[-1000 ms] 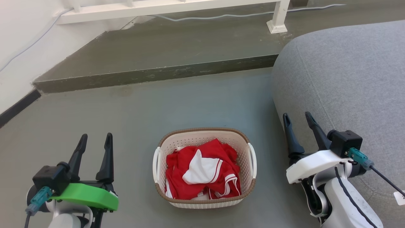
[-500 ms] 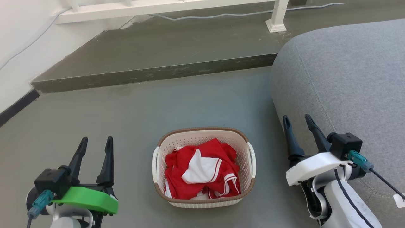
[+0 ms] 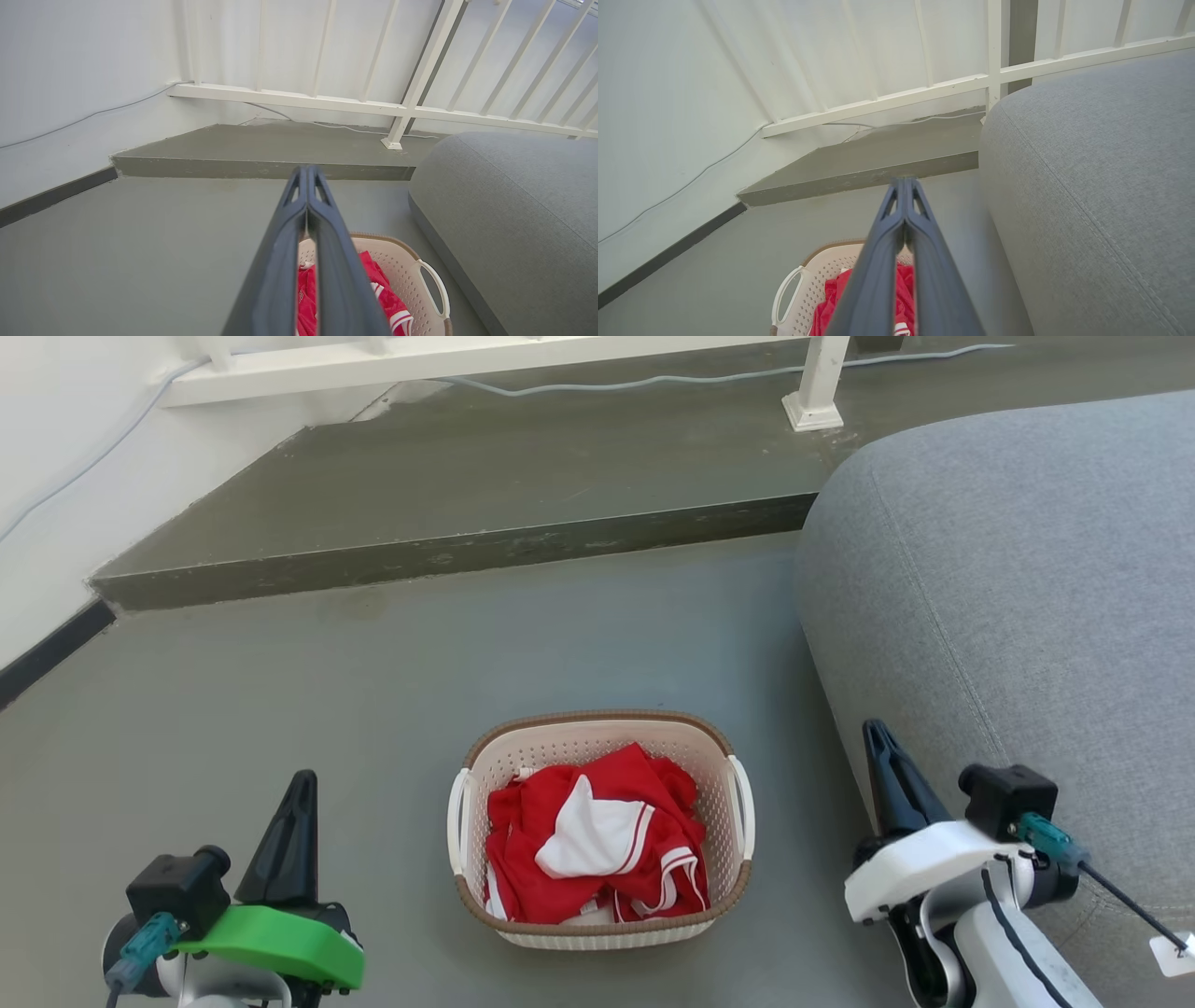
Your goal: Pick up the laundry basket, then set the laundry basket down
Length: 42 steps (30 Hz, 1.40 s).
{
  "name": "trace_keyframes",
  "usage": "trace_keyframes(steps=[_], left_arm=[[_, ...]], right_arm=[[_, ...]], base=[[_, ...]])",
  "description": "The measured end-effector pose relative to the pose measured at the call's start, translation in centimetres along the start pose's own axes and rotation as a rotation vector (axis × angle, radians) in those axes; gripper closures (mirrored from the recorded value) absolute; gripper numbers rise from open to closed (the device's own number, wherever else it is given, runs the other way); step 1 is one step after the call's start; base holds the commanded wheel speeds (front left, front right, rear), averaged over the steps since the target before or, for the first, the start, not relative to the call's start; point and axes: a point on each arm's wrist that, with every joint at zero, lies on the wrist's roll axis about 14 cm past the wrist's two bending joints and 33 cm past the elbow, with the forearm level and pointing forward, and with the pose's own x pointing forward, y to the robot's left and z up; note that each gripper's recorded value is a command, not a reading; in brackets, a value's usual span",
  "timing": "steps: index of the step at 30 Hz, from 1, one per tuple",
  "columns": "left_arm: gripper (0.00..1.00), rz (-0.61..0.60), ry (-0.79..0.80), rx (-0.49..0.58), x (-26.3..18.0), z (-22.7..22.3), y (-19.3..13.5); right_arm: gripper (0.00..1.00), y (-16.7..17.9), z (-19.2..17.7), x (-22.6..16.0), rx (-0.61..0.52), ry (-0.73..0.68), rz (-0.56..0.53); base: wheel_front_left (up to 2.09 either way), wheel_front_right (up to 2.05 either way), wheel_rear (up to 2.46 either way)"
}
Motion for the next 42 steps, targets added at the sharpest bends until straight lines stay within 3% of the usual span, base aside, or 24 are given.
trace_keyframes(steps=[8, 42], left_arm=[[1.0, 0.027, 0.003, -0.077, -0.2, 0.0, 0.4], [1.0, 0.183, 0.013, -0.519, -1.4, -0.2, 3.7]], right_arm=[[1.0, -0.3, 0.0, -0.1, 0.072, 0.004, -0.015], [1.0, -3.0, 0.7, 0.4, 0.577, 0.029, -0.108]], base=[[0.0, 0.0, 0.0], [0.0, 0.0, 0.0]])
